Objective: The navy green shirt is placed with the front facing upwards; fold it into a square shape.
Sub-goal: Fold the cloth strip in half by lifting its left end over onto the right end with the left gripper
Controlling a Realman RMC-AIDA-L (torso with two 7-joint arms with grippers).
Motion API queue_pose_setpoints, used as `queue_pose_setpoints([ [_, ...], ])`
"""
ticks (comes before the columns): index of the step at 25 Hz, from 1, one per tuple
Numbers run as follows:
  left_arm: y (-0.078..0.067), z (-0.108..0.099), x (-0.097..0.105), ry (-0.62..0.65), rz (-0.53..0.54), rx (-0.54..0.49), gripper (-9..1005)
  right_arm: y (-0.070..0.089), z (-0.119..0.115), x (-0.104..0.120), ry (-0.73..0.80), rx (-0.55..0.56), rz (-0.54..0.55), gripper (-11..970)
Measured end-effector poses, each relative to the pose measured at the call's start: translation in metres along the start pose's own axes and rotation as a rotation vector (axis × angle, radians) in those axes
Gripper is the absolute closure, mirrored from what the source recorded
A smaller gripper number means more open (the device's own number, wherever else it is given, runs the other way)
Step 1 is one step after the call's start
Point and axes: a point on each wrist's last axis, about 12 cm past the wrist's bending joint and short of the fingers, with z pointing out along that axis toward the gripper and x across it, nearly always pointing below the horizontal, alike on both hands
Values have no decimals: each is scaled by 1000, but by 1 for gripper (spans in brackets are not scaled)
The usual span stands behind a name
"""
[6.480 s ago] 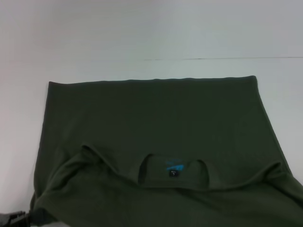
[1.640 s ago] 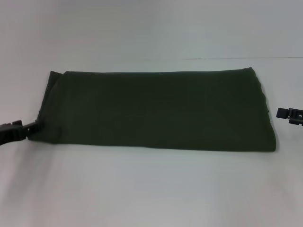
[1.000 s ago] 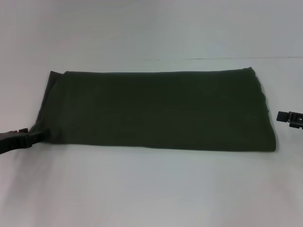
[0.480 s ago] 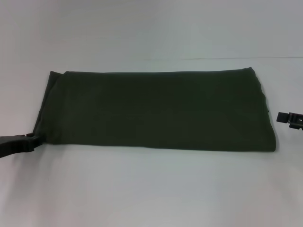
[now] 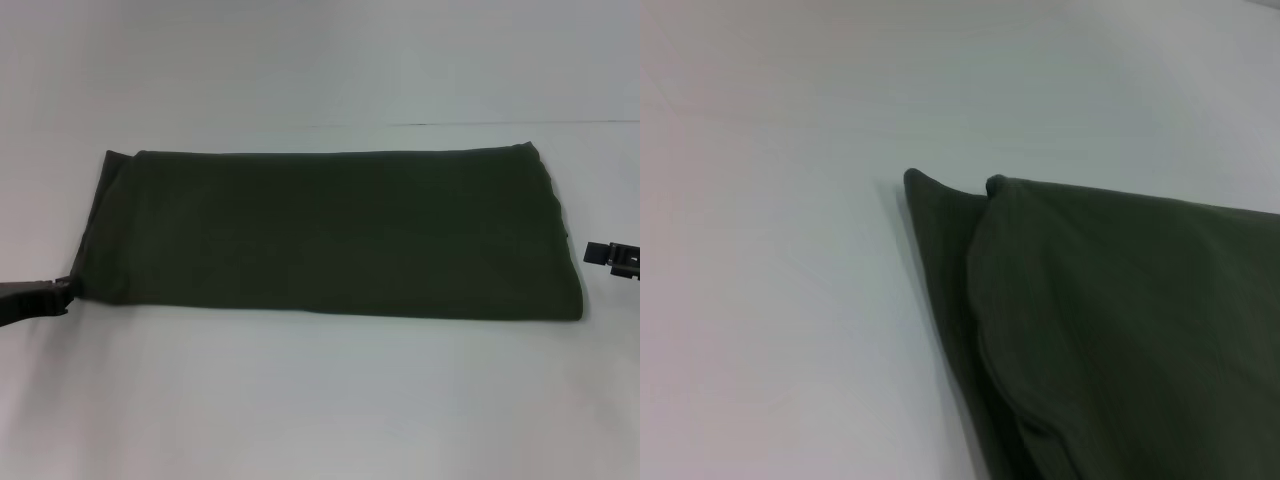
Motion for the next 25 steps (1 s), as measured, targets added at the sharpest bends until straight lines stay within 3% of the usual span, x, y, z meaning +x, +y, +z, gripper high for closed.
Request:
queue_pose_setpoints([
  [8, 2, -4, -5, -11, 9, -7, 993, -1, 4, 3, 74, 36, 4, 193],
  [17, 1, -4, -3, -7, 9, 3, 992, 7, 28, 7, 94, 55, -7, 206],
  [22, 1, -5, -4, -9, 9, 1, 992, 10, 40, 11, 101, 58, -13, 323],
  [25, 1, -5, -5, -10, 10, 1, 992, 11, 44, 12, 105, 63, -17, 322],
])
